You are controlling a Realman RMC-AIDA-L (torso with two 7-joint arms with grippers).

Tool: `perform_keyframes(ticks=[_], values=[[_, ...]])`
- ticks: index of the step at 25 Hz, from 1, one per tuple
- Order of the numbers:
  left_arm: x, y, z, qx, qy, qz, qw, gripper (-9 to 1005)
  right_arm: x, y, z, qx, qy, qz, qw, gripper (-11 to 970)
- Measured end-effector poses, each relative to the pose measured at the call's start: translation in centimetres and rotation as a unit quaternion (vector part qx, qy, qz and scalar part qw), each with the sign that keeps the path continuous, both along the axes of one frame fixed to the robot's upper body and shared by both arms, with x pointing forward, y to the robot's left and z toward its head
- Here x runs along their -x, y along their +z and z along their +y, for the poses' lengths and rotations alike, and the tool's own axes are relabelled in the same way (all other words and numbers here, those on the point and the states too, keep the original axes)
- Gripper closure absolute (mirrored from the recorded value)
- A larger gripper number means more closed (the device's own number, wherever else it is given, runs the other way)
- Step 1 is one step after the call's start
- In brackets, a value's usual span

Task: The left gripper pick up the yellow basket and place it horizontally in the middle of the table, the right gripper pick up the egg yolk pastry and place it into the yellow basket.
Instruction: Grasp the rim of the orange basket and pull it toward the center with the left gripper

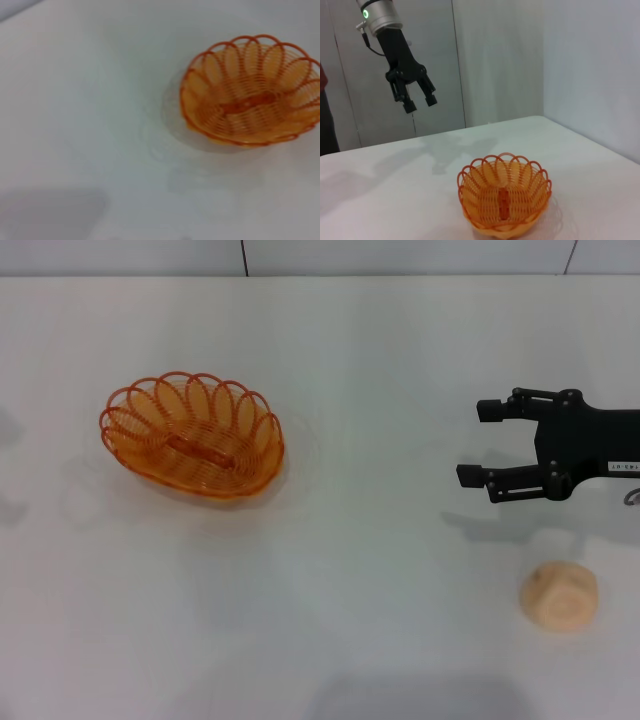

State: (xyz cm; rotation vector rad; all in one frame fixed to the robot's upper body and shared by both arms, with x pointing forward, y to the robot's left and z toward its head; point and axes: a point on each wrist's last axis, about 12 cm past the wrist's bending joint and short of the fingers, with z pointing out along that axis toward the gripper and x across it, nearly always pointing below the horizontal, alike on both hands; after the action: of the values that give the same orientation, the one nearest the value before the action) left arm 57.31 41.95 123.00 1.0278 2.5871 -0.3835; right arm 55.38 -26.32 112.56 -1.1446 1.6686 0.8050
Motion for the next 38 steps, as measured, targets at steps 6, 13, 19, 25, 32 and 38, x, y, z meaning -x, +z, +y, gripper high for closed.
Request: perform_keyframes(ticks=[6,13,19,25,32,38], values=[[-0.8,-0.2,0.0,-0.016,0.002,-0.029,0.999,129,0.0,0.0,0.0,-0.002,0.0,-0.001,1.0,88],[-1.9,-1.9,-1.1,-0.016,-0.002,-0.057,0.998,129,-0.1,0.1,0.2,-0.004,0.002,-0.003,1.0,88],[-2.8,-3.1,-2.5,0.0,-0.017,-0.079,0.997,130,-0.2,0.3,0.3,-0.006,0.003,-0.005,1.0,88],[-3.7,-3.4,-4.0,0.033,-0.044,-0.095,0.994,130,-0.2,0.4,0.3,-0.008,0.003,-0.006,1.0,88],[-4.6,-4.7,-5.7,0.039,-0.069,-0.076,0.994,131,-0.2,0.4,0.3,-0.008,0.003,-0.007,1.0,88],[-5.1,-4.9,-6.0,0.02,-0.069,-0.075,0.995,131,-0.2,0.3,0.2,-0.008,0.002,-0.005,1.0,88]])
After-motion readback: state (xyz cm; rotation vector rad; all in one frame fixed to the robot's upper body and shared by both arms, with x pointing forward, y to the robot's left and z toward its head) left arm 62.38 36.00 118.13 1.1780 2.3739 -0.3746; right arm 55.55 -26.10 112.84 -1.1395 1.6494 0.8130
